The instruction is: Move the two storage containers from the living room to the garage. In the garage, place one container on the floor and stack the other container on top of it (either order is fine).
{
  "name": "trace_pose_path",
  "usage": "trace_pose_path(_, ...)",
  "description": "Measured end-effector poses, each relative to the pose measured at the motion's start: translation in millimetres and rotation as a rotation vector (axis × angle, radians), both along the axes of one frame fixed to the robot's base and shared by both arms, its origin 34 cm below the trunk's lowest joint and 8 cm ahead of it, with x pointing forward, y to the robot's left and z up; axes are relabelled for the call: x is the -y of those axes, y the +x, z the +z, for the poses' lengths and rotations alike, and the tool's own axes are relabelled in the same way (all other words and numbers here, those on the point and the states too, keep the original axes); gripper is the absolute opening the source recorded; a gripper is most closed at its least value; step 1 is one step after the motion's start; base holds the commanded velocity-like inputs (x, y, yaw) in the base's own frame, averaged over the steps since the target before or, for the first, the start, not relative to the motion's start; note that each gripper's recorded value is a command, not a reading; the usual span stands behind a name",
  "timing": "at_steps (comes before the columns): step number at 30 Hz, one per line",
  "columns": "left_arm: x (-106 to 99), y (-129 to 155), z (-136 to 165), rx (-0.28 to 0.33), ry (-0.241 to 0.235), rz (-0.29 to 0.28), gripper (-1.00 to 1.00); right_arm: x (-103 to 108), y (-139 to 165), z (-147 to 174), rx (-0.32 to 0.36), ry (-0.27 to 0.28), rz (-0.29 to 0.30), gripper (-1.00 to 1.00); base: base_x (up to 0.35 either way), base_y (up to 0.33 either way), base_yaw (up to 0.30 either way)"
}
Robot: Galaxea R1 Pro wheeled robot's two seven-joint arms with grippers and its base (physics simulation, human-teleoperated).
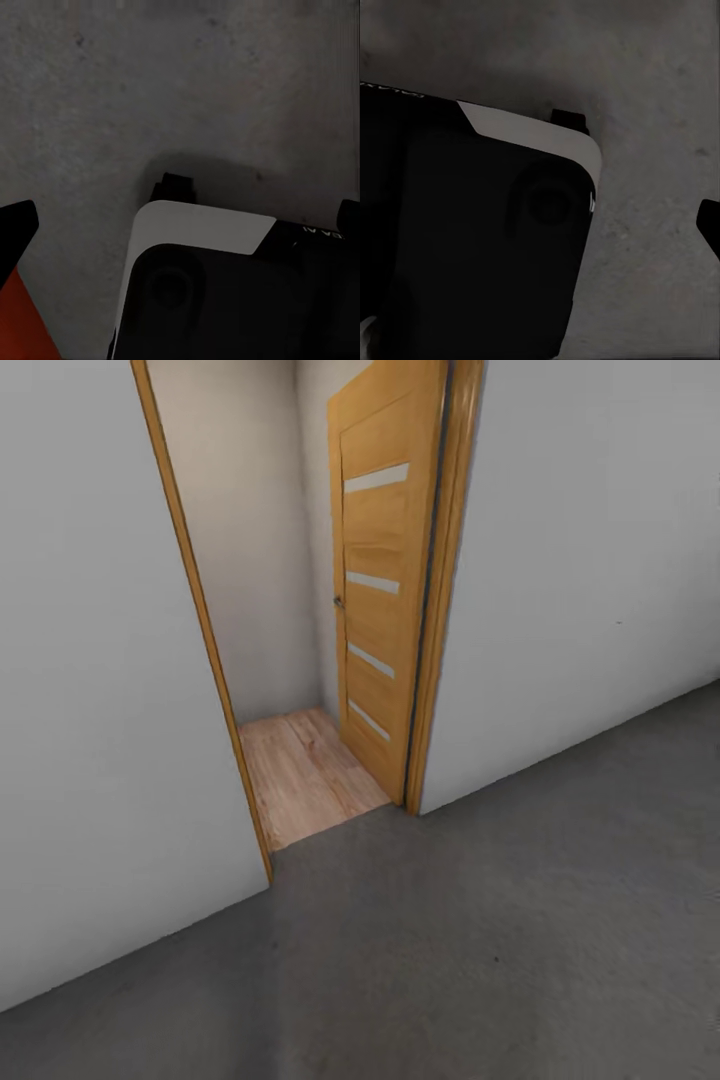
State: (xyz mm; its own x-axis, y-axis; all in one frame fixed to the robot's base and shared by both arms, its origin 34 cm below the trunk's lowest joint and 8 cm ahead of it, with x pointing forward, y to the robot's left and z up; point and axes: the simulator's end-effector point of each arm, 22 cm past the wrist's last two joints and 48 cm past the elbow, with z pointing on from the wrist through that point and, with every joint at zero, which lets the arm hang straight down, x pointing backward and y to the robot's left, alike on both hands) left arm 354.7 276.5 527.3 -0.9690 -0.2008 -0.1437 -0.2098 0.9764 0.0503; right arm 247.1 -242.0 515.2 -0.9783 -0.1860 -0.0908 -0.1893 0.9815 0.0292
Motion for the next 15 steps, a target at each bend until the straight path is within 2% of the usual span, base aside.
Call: trace_pose_path(15, -0.9, -0.6, 0.1, -0.003, 0.001, -0.003, 1.0, 0.2, 0.3, 0.1, 0.001, -0.001, -0.003, 1.0, 0.3, -0.072, -0.013)
